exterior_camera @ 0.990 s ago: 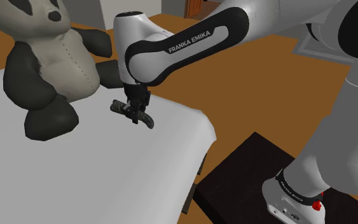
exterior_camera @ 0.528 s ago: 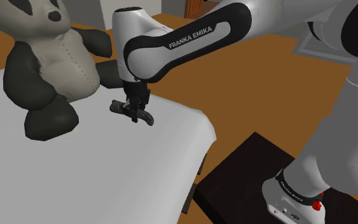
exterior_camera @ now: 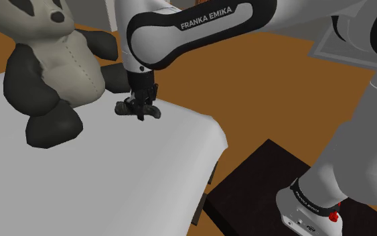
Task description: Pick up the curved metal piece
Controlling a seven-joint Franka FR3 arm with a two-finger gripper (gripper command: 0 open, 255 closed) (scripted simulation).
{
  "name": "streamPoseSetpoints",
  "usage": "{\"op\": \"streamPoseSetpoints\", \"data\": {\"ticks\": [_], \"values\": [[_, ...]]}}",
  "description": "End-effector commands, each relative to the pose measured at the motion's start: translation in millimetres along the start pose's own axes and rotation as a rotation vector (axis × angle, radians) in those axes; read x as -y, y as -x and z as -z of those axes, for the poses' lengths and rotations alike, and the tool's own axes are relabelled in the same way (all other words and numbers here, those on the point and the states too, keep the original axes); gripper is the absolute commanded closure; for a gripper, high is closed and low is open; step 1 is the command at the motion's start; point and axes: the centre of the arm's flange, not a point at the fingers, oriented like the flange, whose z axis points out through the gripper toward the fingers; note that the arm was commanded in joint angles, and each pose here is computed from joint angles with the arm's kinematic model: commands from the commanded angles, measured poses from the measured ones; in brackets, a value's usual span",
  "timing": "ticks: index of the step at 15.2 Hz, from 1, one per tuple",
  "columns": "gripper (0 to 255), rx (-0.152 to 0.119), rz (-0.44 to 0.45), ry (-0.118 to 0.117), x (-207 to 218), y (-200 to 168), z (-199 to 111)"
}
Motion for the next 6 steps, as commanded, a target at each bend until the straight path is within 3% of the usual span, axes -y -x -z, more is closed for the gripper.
{"op": "streamPoseSetpoints", "data": {"ticks": [1,6], "values": [[255,0.000,0.000,0.000,0,0,11],[255,0.000,0.000,0.000,1,0,27]]}}
